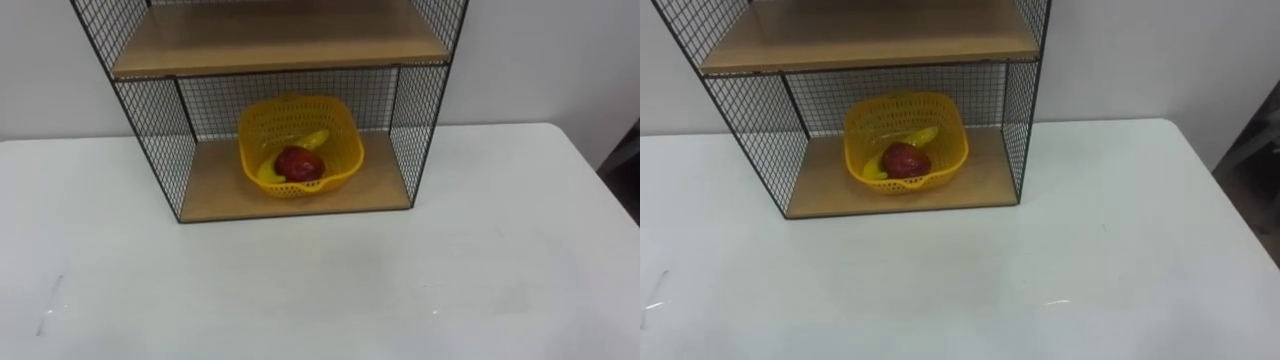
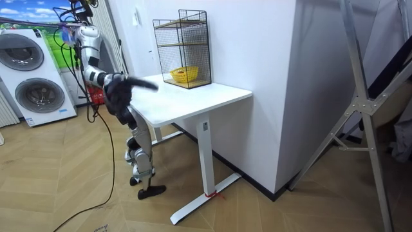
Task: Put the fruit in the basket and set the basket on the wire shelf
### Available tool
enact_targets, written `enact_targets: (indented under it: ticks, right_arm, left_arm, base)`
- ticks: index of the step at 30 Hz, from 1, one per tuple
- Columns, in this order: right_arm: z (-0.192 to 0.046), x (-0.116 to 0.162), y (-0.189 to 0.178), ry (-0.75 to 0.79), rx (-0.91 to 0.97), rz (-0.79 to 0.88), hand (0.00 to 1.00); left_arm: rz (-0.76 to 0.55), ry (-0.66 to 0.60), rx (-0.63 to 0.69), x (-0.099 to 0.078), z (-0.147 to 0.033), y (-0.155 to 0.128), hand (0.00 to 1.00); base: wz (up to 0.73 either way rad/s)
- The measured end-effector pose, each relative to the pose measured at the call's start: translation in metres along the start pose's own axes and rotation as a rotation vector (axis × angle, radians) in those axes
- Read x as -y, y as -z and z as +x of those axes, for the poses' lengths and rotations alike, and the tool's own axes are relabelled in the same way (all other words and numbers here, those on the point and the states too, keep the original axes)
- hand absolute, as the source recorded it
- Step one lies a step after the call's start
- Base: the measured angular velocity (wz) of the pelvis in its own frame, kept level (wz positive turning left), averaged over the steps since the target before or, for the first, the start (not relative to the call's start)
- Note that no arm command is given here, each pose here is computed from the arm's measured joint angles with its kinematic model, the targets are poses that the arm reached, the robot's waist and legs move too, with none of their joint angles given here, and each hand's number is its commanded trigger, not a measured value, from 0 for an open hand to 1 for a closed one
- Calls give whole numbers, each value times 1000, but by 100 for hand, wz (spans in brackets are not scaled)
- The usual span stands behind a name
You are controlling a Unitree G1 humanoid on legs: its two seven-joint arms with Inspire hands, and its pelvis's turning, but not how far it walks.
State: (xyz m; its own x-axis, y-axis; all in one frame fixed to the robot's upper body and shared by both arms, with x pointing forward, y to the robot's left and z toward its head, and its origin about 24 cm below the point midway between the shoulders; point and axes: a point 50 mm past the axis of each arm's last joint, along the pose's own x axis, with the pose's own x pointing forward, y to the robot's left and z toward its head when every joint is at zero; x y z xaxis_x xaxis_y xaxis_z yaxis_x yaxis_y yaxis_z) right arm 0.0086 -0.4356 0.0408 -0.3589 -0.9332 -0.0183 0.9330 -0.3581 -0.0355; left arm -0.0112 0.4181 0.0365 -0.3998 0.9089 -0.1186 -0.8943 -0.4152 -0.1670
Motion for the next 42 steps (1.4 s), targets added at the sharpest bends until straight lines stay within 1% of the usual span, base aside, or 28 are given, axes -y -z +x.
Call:
enact_targets:
  ticks: [1, 2, 4, 5, 7, 8, 10, 11, 13, 14, 16, 17, 18, 19, 20, 22, 23, 25, 26, 28, 29, 31, 32, 34, 35, 37, 42]
  right_arm:
    - [4, 12, 16, 38, -49, -62, 0]
    - [5, 19, 24, 56, -78, -91, 0]
    - [6, 43, 53, 120, -191, -193, 0]
    - [5, 48, 60, 129, -214, -222, 0]
    - [0, 68, 86, 166, -306, -328, 0]
    - [-2, 73, 91, 178, -327, -349, 0]
    - [-15, 93, 112, 188, -394, -459, 0]
    - [-18, 97, 117, 182, -409, -493, 0]
    - [-38, 114, 138, 159, -489, -608, 0]
    - [-43, 117, 143, 146, -506, -633, 0]
    - [-59, 125, 158, 60, -574, -750, 0]
    - [-62, 126, 161, 31, -590, -778, 0]
    - [-67, 124, 167, -38, -621, -828, 0]
    - [-73, 122, 172, -119, -649, -875, 0]
    - [-76, 122, 174, -161, -663, -901, 0]
    - [-87, 119, 183, -327, -709, -1016, 0]
    - [-90, 117, 186, -373, -721, -1036, 0]
    - [-103, 103, 193, -550, -751, -1111, 0]
    - [-105, 99, 194, -596, -749, -1133, 0]
    - [-113, 89, 197, -746, -722, -1231, 0]
    - [-114, 87, 198, -783, -710, -1259, 0]
    - [-124, 75, 201, -933, -658, -1373, 0]
    - [-125, 73, 202, -965, -645, -1402, 0]
    - [-132, 68, 204, -1076, -582, -1515, 0]
    - [-135, 67, 204, -1099, -570, -1536, 0]
    - [-146, 65, 208, -1198, -532, -1618, 0]
    - [-164, 58, 213, -1343, -475, -1692, 0]
  left_arm:
    - [63, -24, -45, -10, 3, 14, 0]
    - [90, -34, -68, -15, 4, 21, 0]
    - [206, -76, -163, -39, 5, 47, 0]
    - [240, -80, -186, -45, 5, 53, 0]
    - [335, -99, -281, -70, 1, 76, 0]
    - [364, -98, -302, -76, -1, 82, 0]
    - [451, -85, -372, -94, -10, 99, 0]
    - [481, -78, -389, -99, -13, 104, 0]
    - [597, -44, -466, -116, -27, 122, 0]
    - [628, -30, -489, -120, -30, 126, 0]
    - [766, 75, -555, -134, -43, 139, 0]
    - [809, 111, -569, -137, -46, 142, 0]
    - [908, 199, -595, -142, -51, 147, 0]
    - [988, 288, -626, -143, -56, 152, 0]
    - [1032, 344, -638, -140, -60, 156, 0]
    - [1209, 546, -669, -139, -73, 166, 0]
    - [1250, 602, -674, -137, -78, 169, 0]
    - [1382, 803, -693, -126, -95, 181, 0]
    - [1417, 842, -696, -125, -97, 183, 0]
    - [1500, 974, -693, -114, -108, 191, 0]
    - [1509, 996, -693, -111, -110, 193, 0]
    - [1543, 1046, -708, -105, -117, 197, 0]
    - [1554, 1058, -709, -104, -118, 198, 0]
    - [1600, 1093, -702, -103, -122, 200, 0]
    - [1614, 1106, -695, -102, -123, 201, 0]
    - [1679, 1153, -671, -102, -127, 202, 0]
    - [1767, 1259, -620, -101, -140, 207, 0]
  base:
    - [10]
    - [14]
    - [11]
    - [5]
    - [0]
    - [-6]
    - [-9]
    - [-4]
    - [0]
    - [0]
    - [0]
    - [0]
    - [0]
    - [0]
    - [0]
    - [4]
    - [0]
    - [0]
    - [0]
    - [0]
    - [0]
    - [-4]
    - [-6]
    - [-4]
    - [-3]
    - [0]
    - [0]
